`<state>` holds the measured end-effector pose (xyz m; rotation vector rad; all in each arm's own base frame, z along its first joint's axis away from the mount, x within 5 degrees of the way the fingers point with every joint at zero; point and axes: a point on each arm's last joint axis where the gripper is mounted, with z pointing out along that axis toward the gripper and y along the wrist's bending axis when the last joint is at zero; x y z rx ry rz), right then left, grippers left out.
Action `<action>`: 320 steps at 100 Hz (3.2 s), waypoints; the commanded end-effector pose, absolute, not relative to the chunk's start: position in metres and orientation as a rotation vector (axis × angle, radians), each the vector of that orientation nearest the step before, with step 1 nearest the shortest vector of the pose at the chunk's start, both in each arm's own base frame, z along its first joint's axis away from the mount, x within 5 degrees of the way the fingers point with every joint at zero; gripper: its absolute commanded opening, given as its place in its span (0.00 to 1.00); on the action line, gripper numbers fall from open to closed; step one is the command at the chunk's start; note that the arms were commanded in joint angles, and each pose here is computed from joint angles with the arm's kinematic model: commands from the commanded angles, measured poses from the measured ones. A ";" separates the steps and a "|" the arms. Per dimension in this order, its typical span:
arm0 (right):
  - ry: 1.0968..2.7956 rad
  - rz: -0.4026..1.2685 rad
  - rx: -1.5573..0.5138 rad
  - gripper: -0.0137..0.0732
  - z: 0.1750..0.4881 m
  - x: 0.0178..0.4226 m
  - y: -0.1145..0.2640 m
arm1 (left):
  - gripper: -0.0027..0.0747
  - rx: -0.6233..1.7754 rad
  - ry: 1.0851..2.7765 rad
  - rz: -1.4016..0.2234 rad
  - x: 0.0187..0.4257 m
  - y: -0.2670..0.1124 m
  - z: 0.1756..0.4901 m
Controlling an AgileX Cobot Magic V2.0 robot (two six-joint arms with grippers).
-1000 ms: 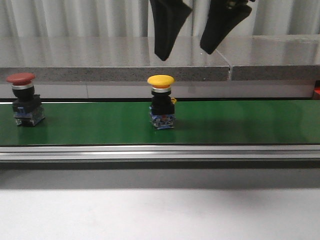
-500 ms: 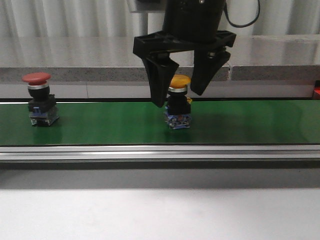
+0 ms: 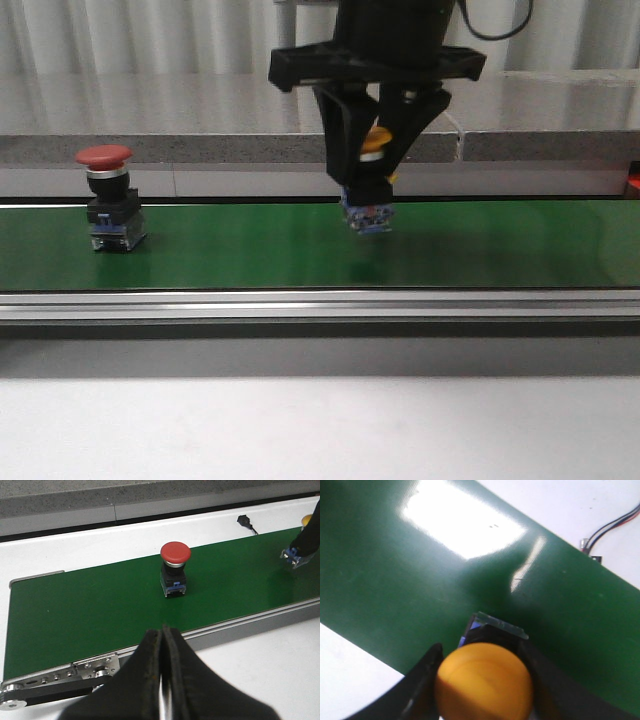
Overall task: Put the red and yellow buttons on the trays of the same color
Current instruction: 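Close the right gripper on the yellow button and lift it, then carry the yellow button with the right gripper into the yellow tray and release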
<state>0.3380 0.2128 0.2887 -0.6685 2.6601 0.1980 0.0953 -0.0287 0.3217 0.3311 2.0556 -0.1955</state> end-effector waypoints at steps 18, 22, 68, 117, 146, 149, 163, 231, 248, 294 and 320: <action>2.517 0.192 -0.441 0.37 0.351 0.316 0.161 | 0.01 0.313 1.968 -0.216 0.097 -0.030 0.335; 2.512 0.187 -0.405 0.37 0.355 0.313 0.149 | 0.01 0.313 1.968 -0.216 0.097 -0.030 0.335; 2.474 0.039 0.145 0.37 0.373 0.263 0.008 | 0.01 0.313 1.968 -0.216 0.097 -0.030 0.335; 2.359 -0.169 0.823 0.37 0.367 0.220 -0.117 | 0.01 0.313 1.968 -0.216 0.097 -0.030 0.335; 2.250 -0.239 1.061 0.37 0.356 0.199 -0.156 | 0.01 0.313 1.968 -0.216 0.097 -0.030 0.335; 2.245 -0.248 1.066 0.37 0.353 0.198 -0.158 | 0.01 0.313 1.968 -0.216 0.097 -0.030 0.335; 2.186 -0.241 1.134 0.37 0.332 0.195 -0.165 | 0.01 0.313 1.968 -0.216 0.097 -0.030 0.335; 2.268 -0.185 1.294 0.37 0.259 0.222 -0.191 | 0.01 0.313 1.968 -0.216 0.097 -0.030 0.335; 2.301 -0.166 1.322 0.37 0.243 0.229 -0.196 | 0.01 0.313 1.968 -0.216 0.097 -0.030 0.335; 2.312 -0.120 1.364 0.38 0.222 0.238 -0.201 | 0.01 0.313 1.968 -0.216 0.097 -0.030 0.335; 2.295 -0.101 1.376 0.70 0.223 0.240 -0.201 | 0.01 0.313 1.968 -0.216 0.097 -0.030 0.335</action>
